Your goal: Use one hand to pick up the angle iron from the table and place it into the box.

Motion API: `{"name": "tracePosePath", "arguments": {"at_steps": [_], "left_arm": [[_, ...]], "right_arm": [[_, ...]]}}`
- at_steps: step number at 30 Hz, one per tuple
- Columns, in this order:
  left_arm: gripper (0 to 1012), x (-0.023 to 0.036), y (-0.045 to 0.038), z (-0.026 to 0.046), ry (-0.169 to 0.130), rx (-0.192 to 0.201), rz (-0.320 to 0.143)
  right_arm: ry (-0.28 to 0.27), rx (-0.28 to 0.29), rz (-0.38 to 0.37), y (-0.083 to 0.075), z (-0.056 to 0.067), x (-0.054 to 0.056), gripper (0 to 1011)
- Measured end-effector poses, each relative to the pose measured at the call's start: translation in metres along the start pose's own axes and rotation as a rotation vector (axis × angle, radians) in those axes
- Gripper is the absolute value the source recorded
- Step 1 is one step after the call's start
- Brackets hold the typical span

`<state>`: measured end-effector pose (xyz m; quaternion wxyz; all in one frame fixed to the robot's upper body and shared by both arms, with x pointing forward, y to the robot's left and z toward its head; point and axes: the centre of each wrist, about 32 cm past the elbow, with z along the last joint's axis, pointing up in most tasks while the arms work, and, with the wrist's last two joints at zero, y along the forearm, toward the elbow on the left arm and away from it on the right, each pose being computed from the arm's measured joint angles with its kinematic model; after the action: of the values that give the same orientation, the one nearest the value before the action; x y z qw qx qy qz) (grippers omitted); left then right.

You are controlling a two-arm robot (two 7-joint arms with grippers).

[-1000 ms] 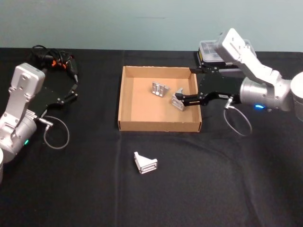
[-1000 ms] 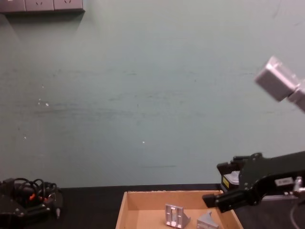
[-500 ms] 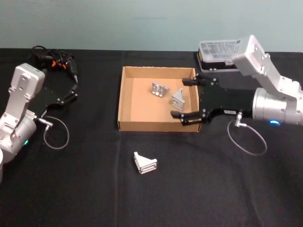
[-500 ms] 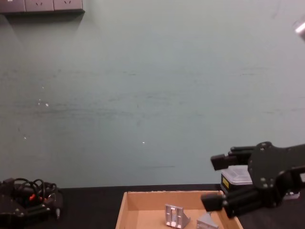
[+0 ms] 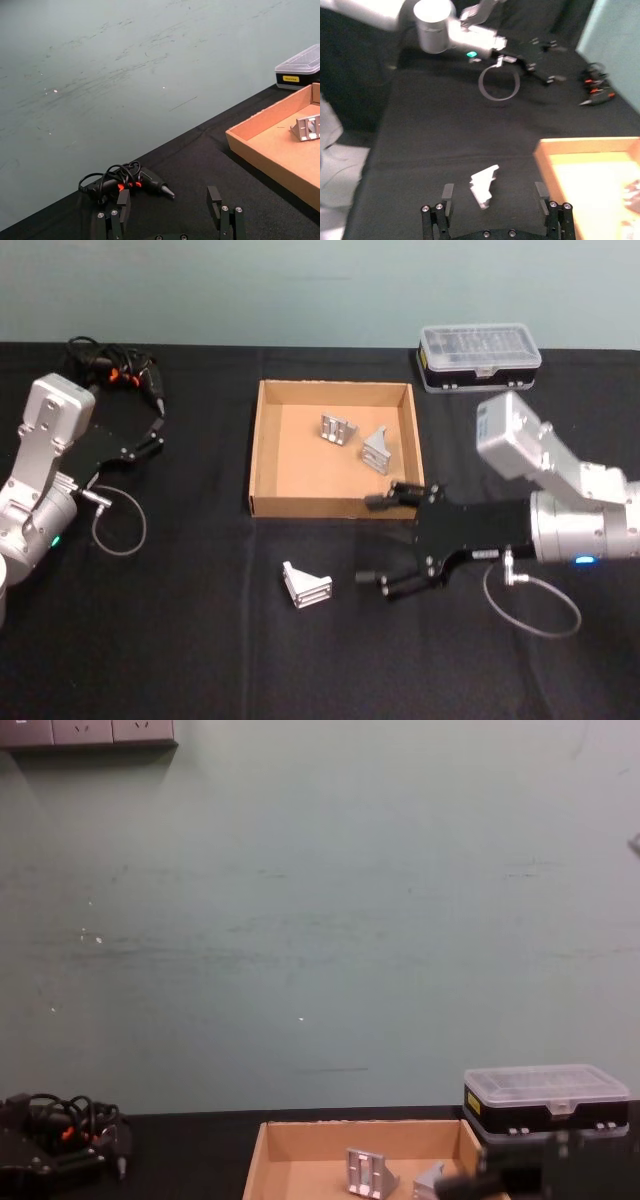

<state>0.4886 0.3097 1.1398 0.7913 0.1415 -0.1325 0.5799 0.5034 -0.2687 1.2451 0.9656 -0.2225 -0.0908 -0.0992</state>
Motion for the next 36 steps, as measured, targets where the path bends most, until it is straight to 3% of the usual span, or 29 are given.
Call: {"name": "tracePosePath", "arguments": {"at_steps": [9,17,36], "left_arm": [[1000,0.0,0.0,0.0,0.0,0.0,0.0],[1000,0.0,0.0,0.0,0.0,0.0,0.0],[1000,0.0,0.0,0.0,0.0,0.0,0.0]], "right_arm": [[-0.007,-0.056,0.089,0.016,-0.01,-0.005,1004],[-0.003,-0.088,0.096,0.029,-0.02,0.0,1004],[0.016,-0.103,0.12,0.059,-0.033,0.008,1004]]}}
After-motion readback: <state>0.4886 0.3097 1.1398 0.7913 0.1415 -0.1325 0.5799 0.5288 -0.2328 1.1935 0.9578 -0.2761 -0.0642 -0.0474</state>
